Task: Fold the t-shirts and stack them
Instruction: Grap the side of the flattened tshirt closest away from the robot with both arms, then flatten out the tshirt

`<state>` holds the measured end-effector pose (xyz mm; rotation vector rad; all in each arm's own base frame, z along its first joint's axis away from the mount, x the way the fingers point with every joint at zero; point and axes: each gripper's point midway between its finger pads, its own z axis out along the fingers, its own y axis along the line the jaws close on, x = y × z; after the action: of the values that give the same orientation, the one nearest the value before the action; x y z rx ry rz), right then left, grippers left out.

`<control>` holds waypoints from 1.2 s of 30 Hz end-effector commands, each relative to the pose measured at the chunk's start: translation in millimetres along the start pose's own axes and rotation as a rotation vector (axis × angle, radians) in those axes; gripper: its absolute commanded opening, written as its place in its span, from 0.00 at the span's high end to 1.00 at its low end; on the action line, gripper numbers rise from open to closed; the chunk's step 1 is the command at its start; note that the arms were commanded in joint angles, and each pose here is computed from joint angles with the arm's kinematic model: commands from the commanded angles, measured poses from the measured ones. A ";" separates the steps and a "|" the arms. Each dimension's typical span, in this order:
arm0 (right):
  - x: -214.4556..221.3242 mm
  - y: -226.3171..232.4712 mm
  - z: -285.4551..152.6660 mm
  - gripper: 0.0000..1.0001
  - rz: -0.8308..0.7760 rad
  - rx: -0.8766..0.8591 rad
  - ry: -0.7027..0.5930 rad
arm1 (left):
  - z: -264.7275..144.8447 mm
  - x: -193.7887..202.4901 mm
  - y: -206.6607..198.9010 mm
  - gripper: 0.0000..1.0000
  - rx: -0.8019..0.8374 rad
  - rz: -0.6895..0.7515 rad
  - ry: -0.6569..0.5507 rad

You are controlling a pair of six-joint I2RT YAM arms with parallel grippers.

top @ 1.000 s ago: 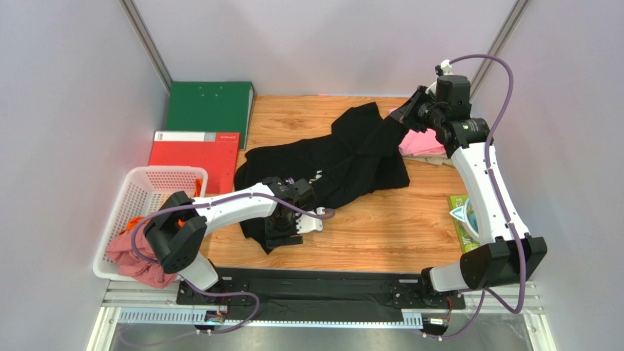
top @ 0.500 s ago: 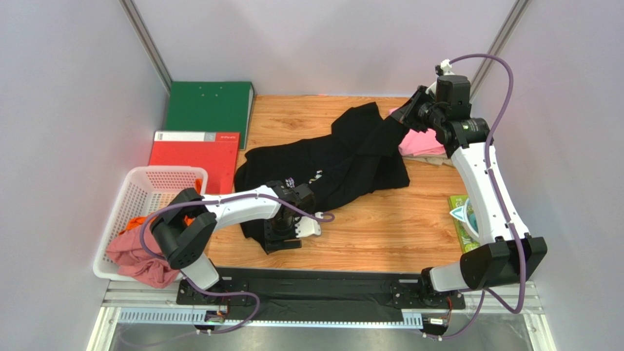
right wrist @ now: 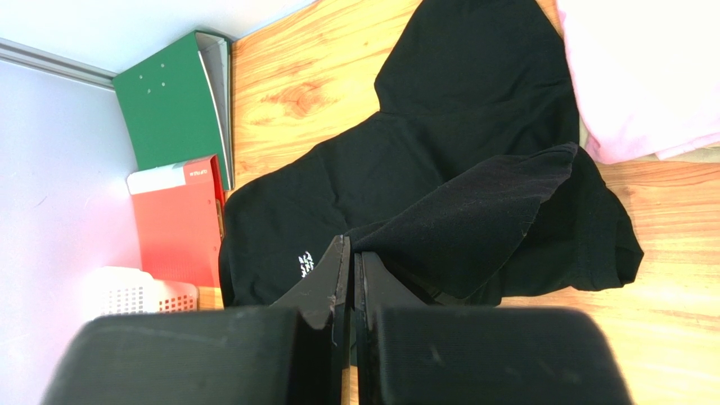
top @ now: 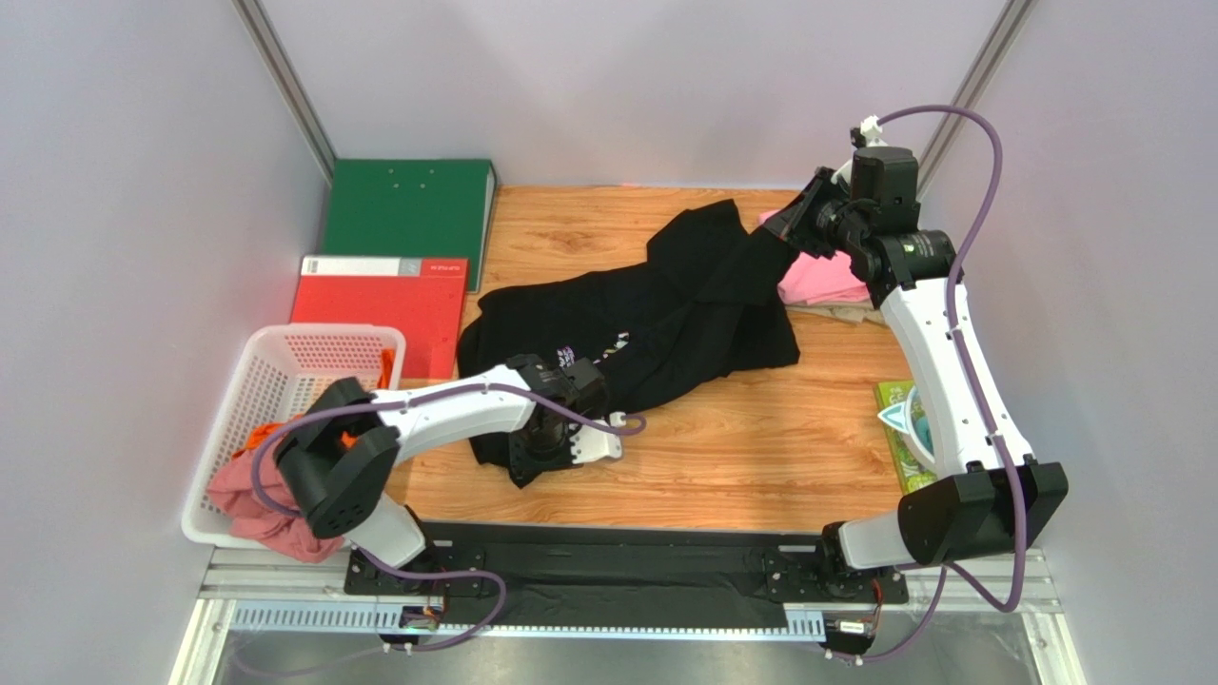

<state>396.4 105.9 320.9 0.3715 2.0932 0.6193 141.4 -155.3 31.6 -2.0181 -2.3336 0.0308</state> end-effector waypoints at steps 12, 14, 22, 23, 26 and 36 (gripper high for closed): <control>-26.3 -14.2 -9.2 1.00 -0.010 0.047 -0.076 | -181.0 75.3 54.6 1.00 -0.557 -0.237 -0.393; -30.3 -15.5 -14.2 1.00 -0.004 0.056 -0.083 | -185.0 85.9 55.2 1.00 -0.592 -0.282 -0.400; -45.0 7.8 -85.5 1.00 -0.030 0.014 -0.191 | -225.1 97.1 62.7 1.00 -0.738 -0.335 -0.501; -40.9 7.6 -97.6 1.00 -0.031 0.023 -0.185 | -228.2 100.2 59.5 1.00 -0.744 -0.331 -0.503; -30.7 9.6 -150.5 1.00 -0.042 0.032 -0.231 | -252.0 109.2 53.0 1.00 -0.807 -0.325 -0.545; -57.1 27.7 -258.0 1.00 -0.074 0.066 -0.430 | -309.0 151.7 63.2 1.00 -1.183 -0.408 -0.583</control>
<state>218.2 37.1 494.0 0.3924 1.6998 0.4445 187.2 -22.8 322.3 -2.0804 -3.5829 -0.8321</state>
